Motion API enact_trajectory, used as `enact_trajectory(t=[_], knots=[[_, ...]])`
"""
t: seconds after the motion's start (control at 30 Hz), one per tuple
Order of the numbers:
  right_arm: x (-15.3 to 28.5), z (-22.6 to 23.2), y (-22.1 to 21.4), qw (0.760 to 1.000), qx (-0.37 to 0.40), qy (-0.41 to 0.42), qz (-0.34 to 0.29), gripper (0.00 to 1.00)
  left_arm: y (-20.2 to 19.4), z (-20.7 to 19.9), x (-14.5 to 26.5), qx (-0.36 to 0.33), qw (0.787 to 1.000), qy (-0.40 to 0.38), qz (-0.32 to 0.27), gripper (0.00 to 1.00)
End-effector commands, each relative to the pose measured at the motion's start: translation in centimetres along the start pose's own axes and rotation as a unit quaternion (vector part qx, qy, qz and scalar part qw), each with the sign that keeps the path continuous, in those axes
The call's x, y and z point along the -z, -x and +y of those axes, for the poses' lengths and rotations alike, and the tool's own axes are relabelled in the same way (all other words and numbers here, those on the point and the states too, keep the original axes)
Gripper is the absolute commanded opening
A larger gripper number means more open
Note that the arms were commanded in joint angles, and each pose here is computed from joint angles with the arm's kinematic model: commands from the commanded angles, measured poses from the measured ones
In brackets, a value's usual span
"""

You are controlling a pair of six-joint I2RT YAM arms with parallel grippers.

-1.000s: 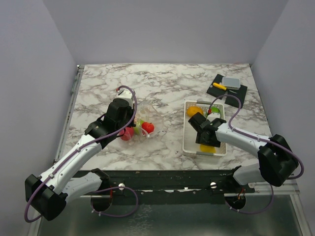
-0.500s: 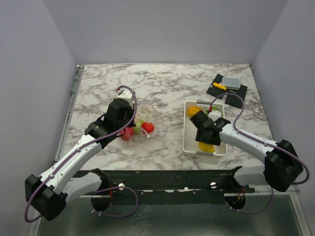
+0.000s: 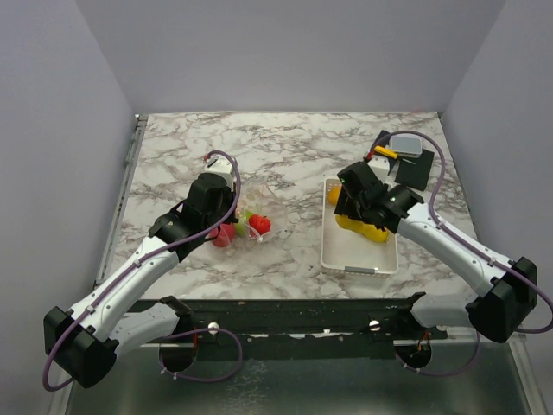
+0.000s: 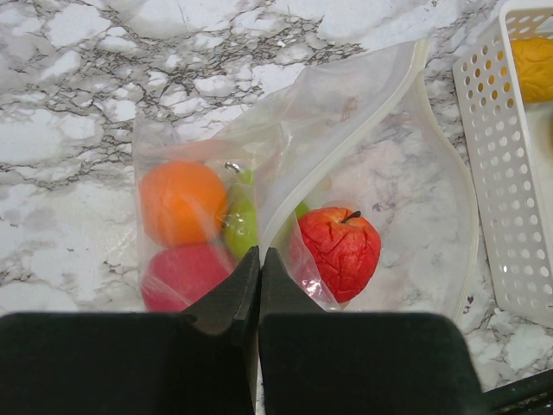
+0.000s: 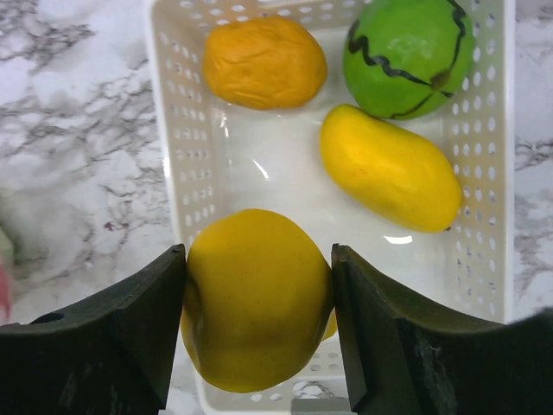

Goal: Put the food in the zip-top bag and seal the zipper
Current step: Place the fake fruit in the zipper food storage bag.

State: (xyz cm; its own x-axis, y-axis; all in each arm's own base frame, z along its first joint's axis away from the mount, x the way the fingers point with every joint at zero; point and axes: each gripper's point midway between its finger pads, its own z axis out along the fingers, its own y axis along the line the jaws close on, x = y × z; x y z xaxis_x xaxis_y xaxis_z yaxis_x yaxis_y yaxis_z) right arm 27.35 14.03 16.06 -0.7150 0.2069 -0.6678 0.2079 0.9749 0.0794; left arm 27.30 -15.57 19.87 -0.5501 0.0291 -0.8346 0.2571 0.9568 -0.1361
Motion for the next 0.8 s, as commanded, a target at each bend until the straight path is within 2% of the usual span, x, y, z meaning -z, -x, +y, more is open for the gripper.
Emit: enact_trajectory(t=[0.0,0.4,0.77], knots=[[2.0,3.1,2.3,0.997,-0.001,0.081,-0.02,0.32,-0.3,0.0,0.0,-0.003,1.0,-0.005,0.002,0.0],[5.5,12.1,4.9,0.98,0.022,0.192,-0.038,0.31,-0.4,0.1,0.0,-0.004,1.0,-0.001,0.003,0.0],[6.9,20.0,4.1,0.967,0.056,0.245,-0.038,0.31,-0.3,0.3,0.1,-0.003,1.0,0.003,0.0,0.0]])
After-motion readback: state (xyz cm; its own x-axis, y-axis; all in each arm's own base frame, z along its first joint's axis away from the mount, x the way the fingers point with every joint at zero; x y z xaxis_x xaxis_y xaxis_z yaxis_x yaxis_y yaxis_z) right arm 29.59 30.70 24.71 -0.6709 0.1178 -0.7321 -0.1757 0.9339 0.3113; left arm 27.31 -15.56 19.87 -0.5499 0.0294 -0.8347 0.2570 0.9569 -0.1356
